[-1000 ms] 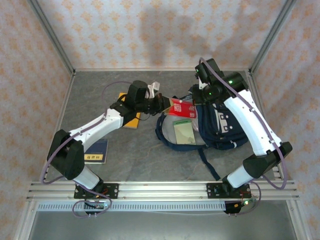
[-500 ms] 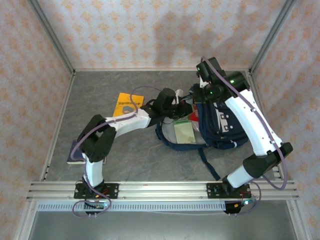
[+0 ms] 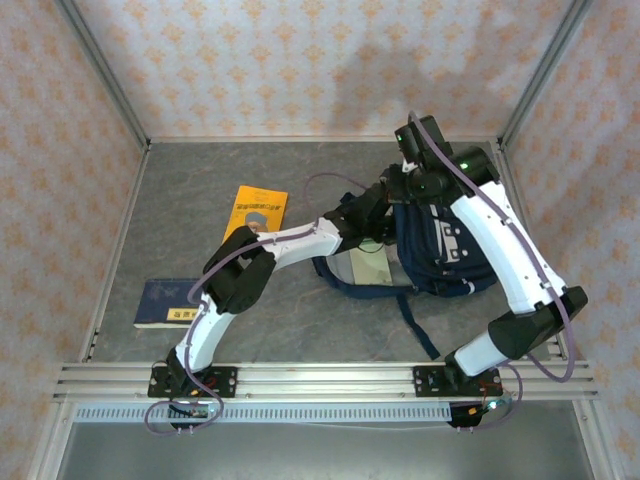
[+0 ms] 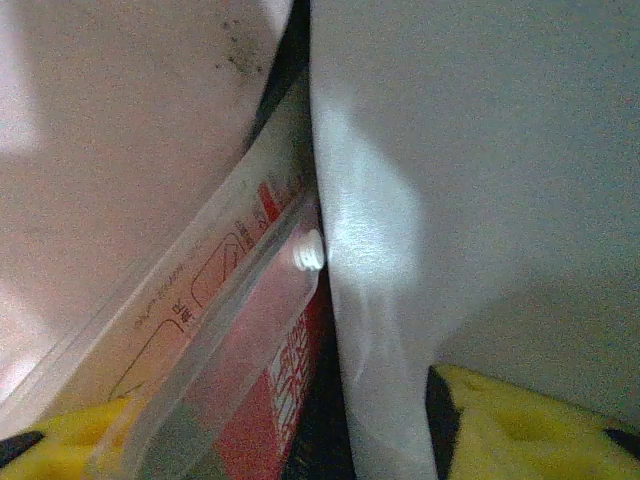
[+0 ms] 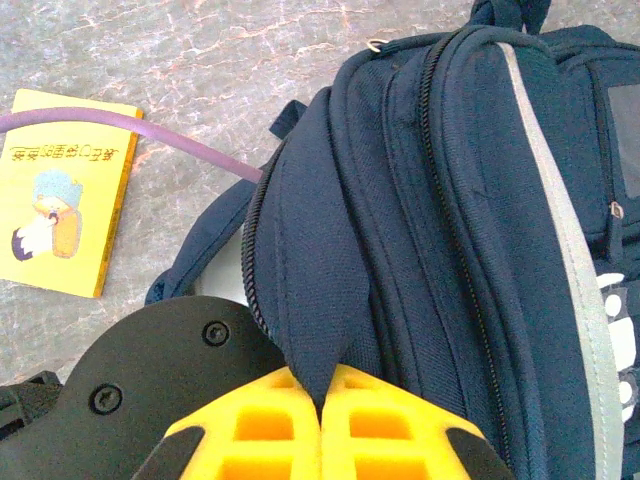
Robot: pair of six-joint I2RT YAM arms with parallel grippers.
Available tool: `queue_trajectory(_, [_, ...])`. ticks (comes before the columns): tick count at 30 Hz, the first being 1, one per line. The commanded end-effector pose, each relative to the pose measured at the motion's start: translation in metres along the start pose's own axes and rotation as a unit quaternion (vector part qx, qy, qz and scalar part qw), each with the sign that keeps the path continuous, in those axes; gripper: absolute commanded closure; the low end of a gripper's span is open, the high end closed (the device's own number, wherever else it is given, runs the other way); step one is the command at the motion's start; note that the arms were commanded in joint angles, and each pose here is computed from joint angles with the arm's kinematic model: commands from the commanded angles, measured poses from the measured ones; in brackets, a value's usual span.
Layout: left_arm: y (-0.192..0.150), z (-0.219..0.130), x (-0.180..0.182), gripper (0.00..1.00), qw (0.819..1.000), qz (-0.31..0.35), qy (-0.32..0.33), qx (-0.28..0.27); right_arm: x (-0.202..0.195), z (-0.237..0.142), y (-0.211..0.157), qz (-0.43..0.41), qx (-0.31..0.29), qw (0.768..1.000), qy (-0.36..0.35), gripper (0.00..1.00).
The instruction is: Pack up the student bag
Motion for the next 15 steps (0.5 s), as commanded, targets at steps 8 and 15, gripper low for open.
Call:
queue_trajectory(8, [0.022, -0.102, -0.006, 0.27, 0.999, 0.036, -0.017, -0.020, -0.006, -0.012, 0.011, 0.009, -0.068, 0.998, 0.002, 1.00])
queue_trajectory(15, [0.017, -0.150, 0.018, 0.29, 0.999, 0.042, 0.015, -0.020, -0.014, 0.000, 0.010, 0.016, -0.074, 0.997, -0.022, 1.00])
Point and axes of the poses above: each hand's point on the last joint's axis, 136 mm out from that joint toward the fingers, its own z axis out along the fingers, its own x axis along the line the jaws close on, y = z × x, the point moved 2 cm from there along -z, back along the fingers, and after that the axes turned 4 degrees about z, right-handed, at the moved point
